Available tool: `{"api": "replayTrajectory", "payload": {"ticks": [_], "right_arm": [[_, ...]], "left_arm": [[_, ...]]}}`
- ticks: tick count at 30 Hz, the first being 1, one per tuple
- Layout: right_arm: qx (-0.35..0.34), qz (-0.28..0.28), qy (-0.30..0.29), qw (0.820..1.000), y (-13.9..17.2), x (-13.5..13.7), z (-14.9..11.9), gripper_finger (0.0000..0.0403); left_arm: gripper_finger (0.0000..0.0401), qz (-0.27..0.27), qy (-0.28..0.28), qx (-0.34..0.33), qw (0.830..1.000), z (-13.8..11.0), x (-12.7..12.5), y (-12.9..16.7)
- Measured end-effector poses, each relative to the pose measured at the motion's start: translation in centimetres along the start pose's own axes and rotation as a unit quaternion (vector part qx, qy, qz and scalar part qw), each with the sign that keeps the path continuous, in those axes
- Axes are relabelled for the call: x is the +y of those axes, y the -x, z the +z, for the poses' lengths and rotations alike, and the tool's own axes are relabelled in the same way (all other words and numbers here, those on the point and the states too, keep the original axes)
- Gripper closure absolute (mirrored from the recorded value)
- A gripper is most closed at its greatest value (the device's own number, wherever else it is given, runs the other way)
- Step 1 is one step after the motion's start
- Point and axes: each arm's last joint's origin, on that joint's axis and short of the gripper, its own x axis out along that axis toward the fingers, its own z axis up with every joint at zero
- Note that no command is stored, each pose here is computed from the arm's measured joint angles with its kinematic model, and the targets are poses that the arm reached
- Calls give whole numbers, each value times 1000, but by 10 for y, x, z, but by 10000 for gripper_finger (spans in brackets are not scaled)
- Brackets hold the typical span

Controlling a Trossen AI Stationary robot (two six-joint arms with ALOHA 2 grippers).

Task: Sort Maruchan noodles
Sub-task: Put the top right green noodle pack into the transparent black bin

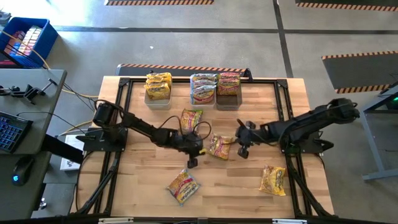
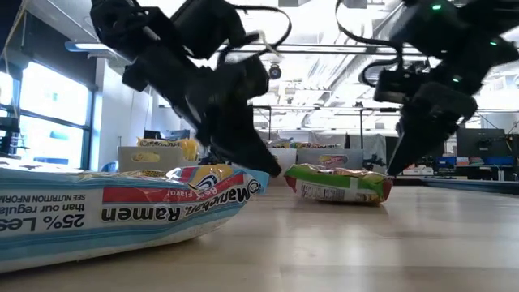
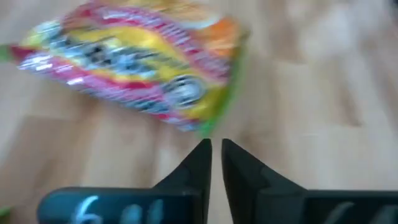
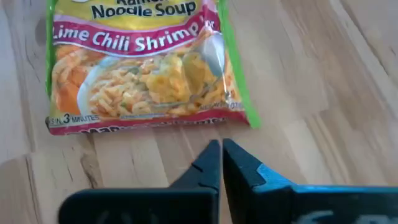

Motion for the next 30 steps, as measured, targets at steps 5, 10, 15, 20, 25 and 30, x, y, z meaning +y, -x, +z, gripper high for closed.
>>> {"api": "replayTrajectory", "payload": {"ticks": [5, 10, 15, 20, 25, 30], "right_arm": [[-25, -7, -6, 1000, 1, 7, -14, 403], [-55, -3, 0, 998, 3, 14, -12, 403], [-76, 9, 4, 997, 4, 17, -8, 403], [-87, 12, 6, 996, 4, 17, -6, 403], [-96, 14, 10, 995, 4, 18, -4, 403], [-99, 14, 9, 995, 4, 18, -4, 403]], "left_arm": [[322, -12, -14, 2, 1000, 0, -10, 4], [256, 44, -55, -24, 997, -1, -18, 5], [200, 47, -52, -49, 996, 3, -20, 5], [173, 69, -56, -57, 994, 4, -15, 2], [170, 90, -69, -43, 993, -1, -11, -11], [170, 86, -83, -49, 992, 7, -14, -22]]}}
